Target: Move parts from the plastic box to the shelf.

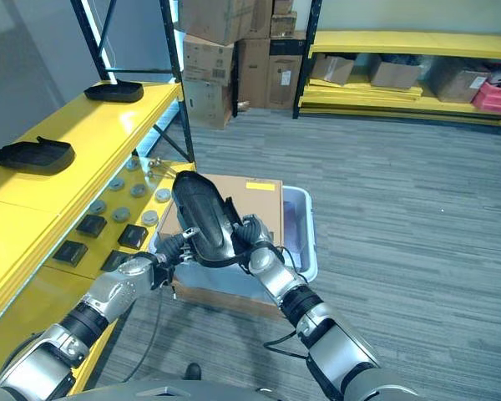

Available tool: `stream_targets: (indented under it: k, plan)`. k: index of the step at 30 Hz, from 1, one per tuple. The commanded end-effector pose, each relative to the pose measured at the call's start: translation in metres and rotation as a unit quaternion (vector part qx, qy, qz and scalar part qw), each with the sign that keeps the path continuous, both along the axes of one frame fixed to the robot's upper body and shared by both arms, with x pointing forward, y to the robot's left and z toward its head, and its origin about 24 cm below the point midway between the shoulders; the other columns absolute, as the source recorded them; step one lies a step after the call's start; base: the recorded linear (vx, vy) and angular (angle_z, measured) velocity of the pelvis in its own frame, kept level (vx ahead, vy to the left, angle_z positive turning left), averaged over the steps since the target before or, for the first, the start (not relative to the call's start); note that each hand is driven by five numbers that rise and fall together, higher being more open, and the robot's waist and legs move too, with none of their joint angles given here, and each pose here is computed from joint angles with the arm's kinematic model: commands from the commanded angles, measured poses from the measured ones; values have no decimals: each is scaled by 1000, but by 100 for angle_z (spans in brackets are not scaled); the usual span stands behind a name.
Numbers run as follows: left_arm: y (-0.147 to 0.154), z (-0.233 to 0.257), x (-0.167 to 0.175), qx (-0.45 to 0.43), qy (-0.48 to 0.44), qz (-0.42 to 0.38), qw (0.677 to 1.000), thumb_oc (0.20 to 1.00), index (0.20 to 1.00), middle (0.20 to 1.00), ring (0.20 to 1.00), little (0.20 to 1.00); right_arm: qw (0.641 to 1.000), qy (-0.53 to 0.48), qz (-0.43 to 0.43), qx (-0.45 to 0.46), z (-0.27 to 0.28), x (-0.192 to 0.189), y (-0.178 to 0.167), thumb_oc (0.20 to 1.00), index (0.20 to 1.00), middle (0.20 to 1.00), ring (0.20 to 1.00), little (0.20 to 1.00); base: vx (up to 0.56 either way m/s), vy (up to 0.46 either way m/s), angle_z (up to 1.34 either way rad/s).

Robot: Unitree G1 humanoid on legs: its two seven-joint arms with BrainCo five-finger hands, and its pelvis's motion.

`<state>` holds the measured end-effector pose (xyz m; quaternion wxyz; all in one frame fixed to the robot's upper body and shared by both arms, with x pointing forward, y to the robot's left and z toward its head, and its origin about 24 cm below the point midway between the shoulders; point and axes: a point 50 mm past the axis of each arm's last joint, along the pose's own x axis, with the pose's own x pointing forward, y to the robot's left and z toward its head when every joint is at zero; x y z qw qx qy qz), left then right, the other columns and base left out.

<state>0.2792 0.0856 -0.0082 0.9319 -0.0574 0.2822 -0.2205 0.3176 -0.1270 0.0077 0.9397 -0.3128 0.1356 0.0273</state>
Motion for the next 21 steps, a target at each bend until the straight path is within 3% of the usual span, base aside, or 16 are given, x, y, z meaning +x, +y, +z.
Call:
stream_targets:
  k: [1,7,13,14,15,21]
  plan:
    - [-30,45,25,-42,-107,-33,993,200,200,200,200,200,995,-79,54,40,37,18,41,200,200,200,200,200,0,0,0]
    - [-25,52,27,-53,-131,-4,990,200,200,200,200,200,993,-70,40,82,33,14,38,200,200,200,200,200,0,0,0]
    - [-15,65,34,-51,-178,33,982,200,200,200,200,200,979,-41,13,201,29,11,38,200,200,200,200,200,0,0,0]
    - [-15,66,34,-51,-180,35,982,200,200,200,200,200,976,-51,9,211,31,13,37,645,645,645,645,645,0,0,0]
    - [-15,66,34,-51,-181,37,981,200,200,200,200,200,975,-55,12,216,33,14,38,1000,1000,1000,1000,1000,0,0,0]
    - [-14,65,35,-55,-185,49,980,200,200,200,200,200,972,-54,-9,230,26,13,30,1000,1000,1000,1000,1000,0,0,0]
